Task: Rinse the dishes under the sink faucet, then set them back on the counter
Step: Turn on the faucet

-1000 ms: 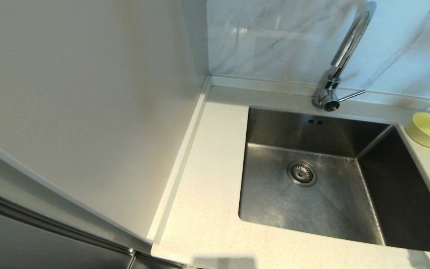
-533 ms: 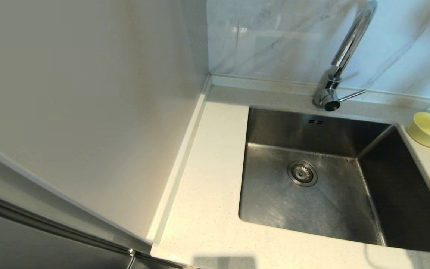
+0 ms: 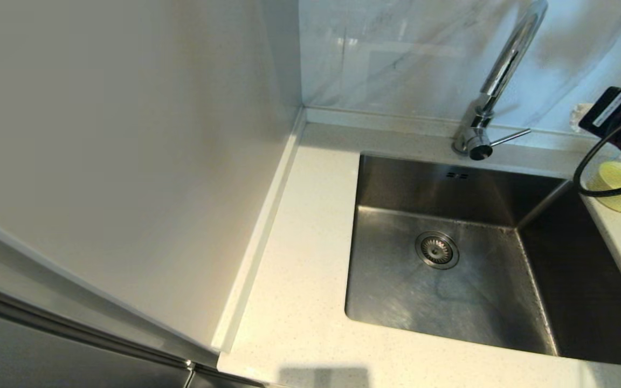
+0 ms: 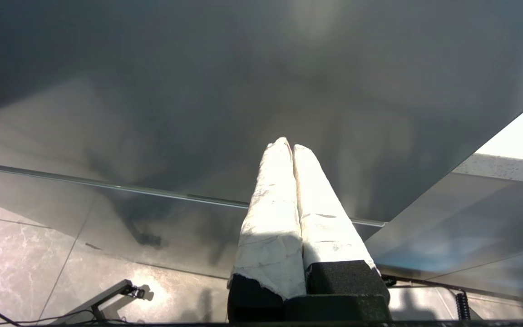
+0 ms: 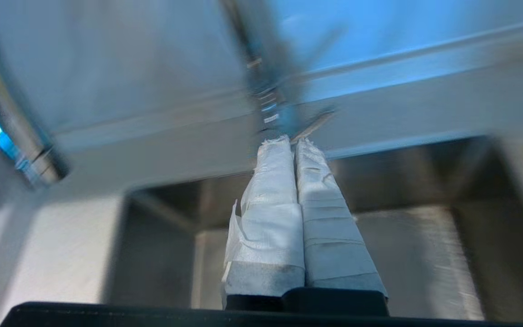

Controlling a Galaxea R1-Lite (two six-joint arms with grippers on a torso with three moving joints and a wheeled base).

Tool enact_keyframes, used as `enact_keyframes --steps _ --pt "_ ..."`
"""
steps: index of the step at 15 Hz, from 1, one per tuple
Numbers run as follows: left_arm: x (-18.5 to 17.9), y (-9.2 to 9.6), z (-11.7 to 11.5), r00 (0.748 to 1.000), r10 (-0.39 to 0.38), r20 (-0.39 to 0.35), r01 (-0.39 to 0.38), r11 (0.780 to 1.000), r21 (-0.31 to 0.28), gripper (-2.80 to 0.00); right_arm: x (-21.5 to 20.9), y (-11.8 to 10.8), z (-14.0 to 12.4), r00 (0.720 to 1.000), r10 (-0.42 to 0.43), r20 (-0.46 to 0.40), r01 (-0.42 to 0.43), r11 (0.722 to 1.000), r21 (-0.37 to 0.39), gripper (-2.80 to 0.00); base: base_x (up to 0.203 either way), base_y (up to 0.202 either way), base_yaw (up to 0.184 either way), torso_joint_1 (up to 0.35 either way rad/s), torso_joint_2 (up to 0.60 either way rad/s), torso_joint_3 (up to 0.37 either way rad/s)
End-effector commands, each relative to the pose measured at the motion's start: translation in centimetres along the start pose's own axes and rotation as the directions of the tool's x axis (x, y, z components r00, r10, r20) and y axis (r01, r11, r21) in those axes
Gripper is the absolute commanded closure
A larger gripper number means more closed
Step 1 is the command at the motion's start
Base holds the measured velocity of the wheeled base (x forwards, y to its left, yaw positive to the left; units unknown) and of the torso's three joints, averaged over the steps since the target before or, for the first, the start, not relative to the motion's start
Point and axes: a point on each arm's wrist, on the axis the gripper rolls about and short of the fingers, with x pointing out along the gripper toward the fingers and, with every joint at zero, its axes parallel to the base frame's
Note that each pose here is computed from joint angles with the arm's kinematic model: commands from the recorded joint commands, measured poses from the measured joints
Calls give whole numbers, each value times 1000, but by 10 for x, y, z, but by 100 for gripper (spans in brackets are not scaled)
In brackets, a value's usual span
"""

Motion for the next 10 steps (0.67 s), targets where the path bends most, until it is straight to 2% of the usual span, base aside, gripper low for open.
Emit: enact_keyframes --steps 1,6,8,10 --pt "0 0 0 1000 0 2 0 1000 0 0 21 -3 -17 996 54 -74 -53 999 5 0 0 0 0 0 0 0" --pt "0 0 0 1000 0 -1 0 1000 0 0 67 -4 -29 996 51 -69 -52 999 -15 0 0 0 0 0 0 0" --pt "0 0 0 1000 0 0 0 1000 0 0 93 -5 -30 1000 19 -12 -19 999 -43 0 0 0 0 0 0 0" --pt "0 0 0 1000 0 1 0 1000 0 0 121 -8 -27 994 -59 87 66 995 -73 0 0 0 0 0 0 0"
